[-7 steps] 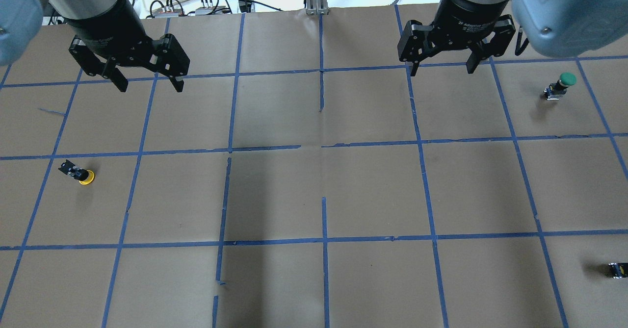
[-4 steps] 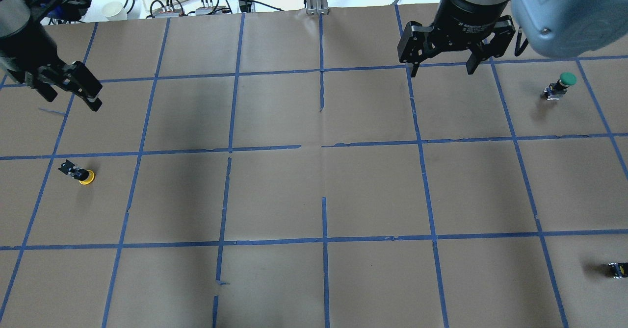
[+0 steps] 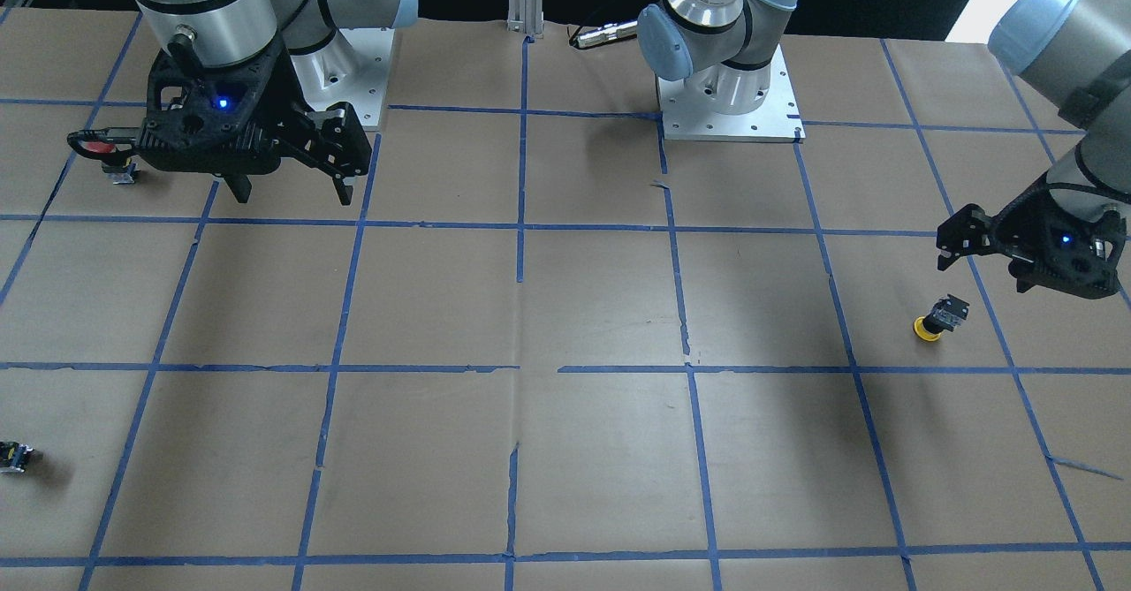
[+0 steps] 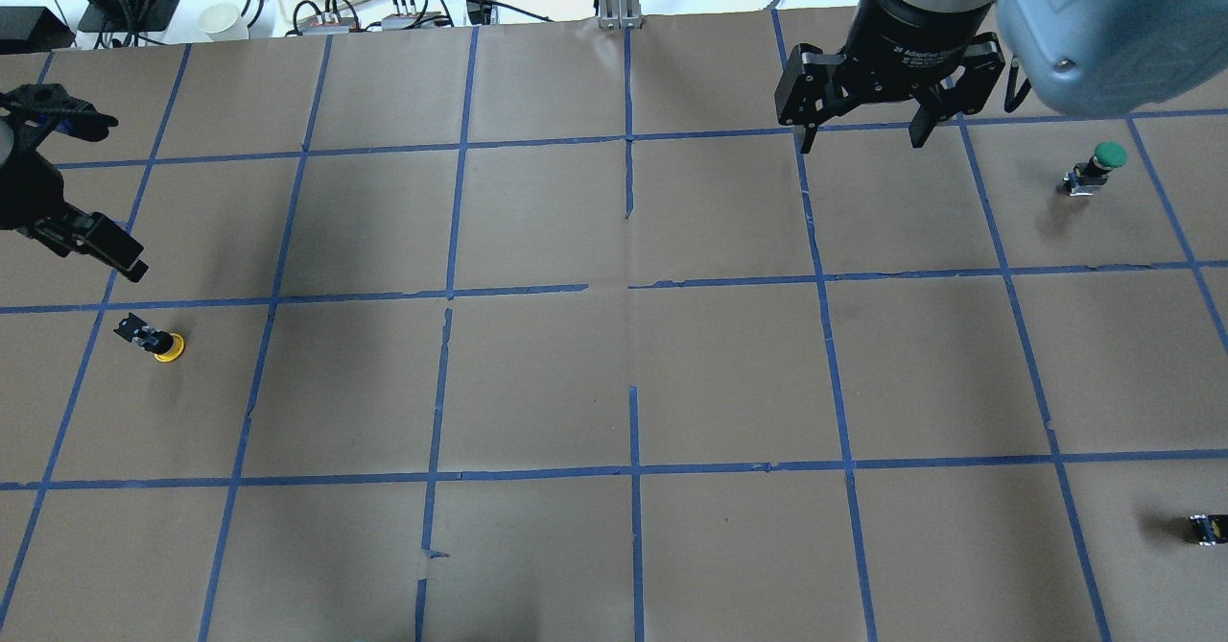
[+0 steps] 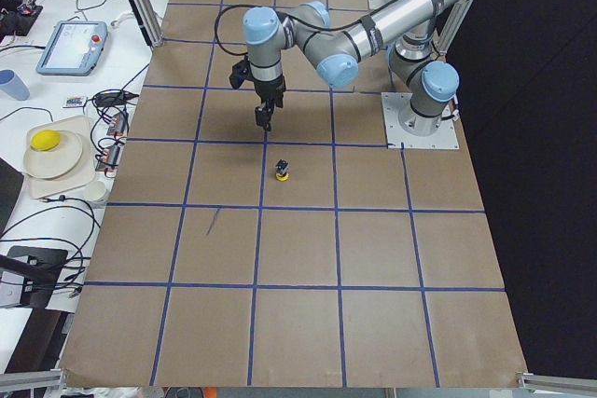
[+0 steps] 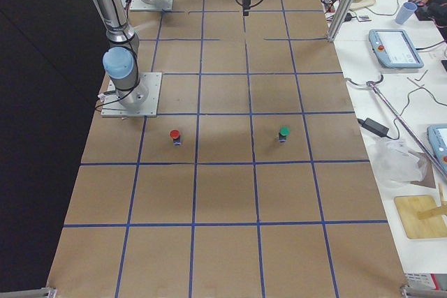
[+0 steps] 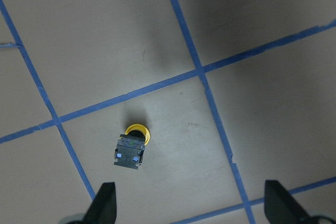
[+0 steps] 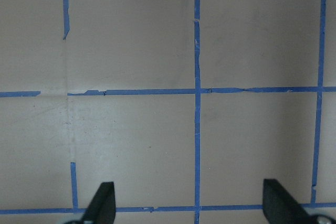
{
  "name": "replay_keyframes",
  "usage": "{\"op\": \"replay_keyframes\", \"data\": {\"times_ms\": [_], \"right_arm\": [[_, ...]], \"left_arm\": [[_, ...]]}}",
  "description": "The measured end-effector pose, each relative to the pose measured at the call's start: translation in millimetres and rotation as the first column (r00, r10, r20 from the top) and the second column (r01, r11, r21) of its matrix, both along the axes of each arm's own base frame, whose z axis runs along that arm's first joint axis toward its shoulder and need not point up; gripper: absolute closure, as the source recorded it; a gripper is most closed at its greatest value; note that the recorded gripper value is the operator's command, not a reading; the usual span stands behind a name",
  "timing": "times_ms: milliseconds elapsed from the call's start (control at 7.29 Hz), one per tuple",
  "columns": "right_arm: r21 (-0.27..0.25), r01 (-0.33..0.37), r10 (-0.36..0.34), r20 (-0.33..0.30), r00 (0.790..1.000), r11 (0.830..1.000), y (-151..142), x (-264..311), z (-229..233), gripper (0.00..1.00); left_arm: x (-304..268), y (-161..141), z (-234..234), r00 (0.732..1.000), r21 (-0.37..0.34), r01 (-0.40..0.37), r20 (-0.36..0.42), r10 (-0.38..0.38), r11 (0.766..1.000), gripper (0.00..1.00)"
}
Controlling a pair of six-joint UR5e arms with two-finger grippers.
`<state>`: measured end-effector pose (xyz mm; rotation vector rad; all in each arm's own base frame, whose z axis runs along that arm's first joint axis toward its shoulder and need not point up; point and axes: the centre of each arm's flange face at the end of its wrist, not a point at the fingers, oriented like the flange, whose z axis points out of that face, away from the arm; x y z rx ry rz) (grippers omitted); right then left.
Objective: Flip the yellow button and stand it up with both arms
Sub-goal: 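Lower the left gripper over the yellow button and close on its base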
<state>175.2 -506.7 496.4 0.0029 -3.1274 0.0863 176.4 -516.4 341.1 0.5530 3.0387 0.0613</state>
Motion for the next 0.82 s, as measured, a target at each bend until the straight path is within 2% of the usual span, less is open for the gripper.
{"op": "replay_keyframes", "data": {"times_ms": [137, 411, 823], "right_arm": [[0.002, -0.003, 0.003, -0.001, 1.000, 1.000, 0.4, 0.8, -0.8, 0.00], [0.007, -0.004, 0.004, 0.001, 1.000, 1.000, 0.6, 1.1, -3.4, 0.00], [0.009, -0.003, 0.003, -0.002, 1.000, 1.000, 0.0, -0.9, -4.2, 0.00]], "left_arm": [[21.5, 4.1, -25.8, 0.999, -0.037, 0.039, -0.026, -0.040, 0.999, 0.00], [52.6, 11.0, -72.9, 0.989, -0.059, 0.129, -0.067, -0.133, 0.990, 0.00], [59.3, 19.8, -108.5, 0.984, -0.050, 0.150, -0.090, -0.154, 0.987, 0.04]]}}
